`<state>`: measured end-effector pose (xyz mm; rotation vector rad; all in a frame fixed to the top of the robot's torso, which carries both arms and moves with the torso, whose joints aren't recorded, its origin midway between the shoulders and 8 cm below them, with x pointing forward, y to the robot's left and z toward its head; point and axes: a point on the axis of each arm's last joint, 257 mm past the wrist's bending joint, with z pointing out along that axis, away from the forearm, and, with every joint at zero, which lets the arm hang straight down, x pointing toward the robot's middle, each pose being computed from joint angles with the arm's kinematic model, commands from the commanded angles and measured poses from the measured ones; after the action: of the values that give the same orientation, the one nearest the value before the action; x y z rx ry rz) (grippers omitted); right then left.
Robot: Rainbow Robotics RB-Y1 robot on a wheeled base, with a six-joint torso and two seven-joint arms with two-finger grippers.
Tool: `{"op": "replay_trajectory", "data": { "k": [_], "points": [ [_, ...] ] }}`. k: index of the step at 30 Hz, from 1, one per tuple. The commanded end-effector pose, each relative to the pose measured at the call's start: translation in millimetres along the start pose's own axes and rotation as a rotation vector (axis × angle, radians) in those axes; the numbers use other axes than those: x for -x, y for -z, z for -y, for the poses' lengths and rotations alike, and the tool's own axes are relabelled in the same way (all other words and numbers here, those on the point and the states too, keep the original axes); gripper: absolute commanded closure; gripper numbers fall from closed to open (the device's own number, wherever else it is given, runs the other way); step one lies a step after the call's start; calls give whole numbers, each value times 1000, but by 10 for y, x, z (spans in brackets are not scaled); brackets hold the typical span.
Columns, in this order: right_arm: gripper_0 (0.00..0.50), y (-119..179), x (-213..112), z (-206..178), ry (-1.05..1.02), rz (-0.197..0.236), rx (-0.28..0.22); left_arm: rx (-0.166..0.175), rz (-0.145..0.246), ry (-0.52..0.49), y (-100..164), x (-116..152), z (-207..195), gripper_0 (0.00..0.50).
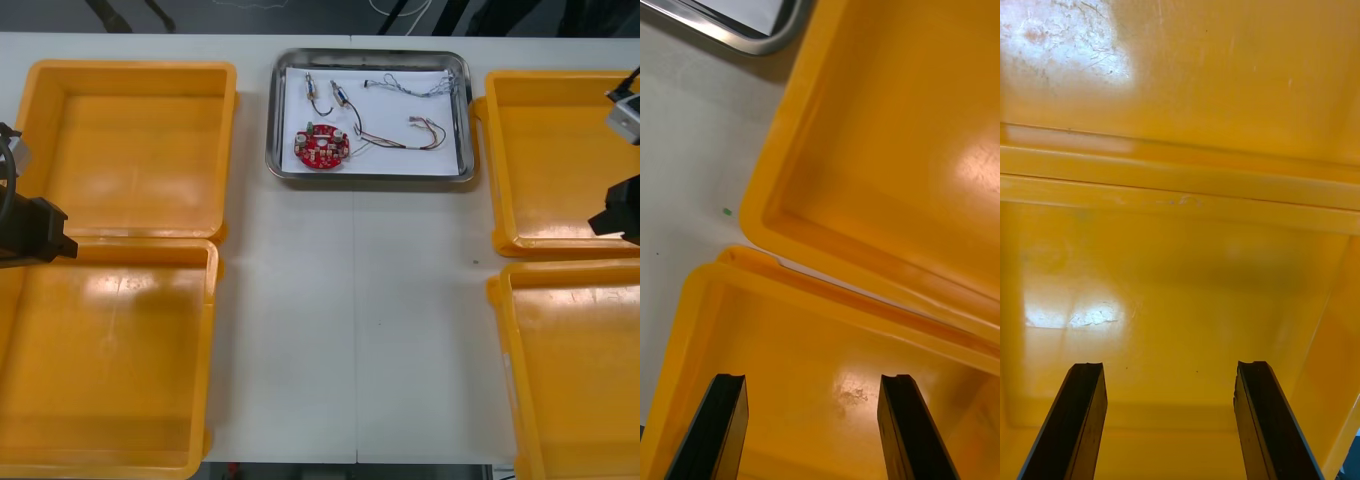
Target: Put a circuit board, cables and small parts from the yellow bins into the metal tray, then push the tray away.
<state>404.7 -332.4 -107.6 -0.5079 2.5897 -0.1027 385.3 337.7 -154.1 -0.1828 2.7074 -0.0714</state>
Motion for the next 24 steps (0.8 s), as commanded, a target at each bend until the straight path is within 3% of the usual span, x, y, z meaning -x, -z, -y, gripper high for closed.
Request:
{"op": "replay_trajectory", "data": {
  "k": [1,5,14,19,24],
  "points": [
    [0,176,-236,367,-119,10,-67,2,26,-46,62,13,-10,0],
    [0,182,-419,477,-171,-5,-73,2,26,-46,62,13,-10,0],
    [0,98,-997,619,-271,-91,-75,2,26,-46,62,13,-10,0],
    [0,88,-1109,622,-291,-105,-68,2,26,-46,62,13,-10,0],
    [0,68,-1100,588,-310,-94,-51,2,26,-46,62,13,-10,0]
  ]
}}
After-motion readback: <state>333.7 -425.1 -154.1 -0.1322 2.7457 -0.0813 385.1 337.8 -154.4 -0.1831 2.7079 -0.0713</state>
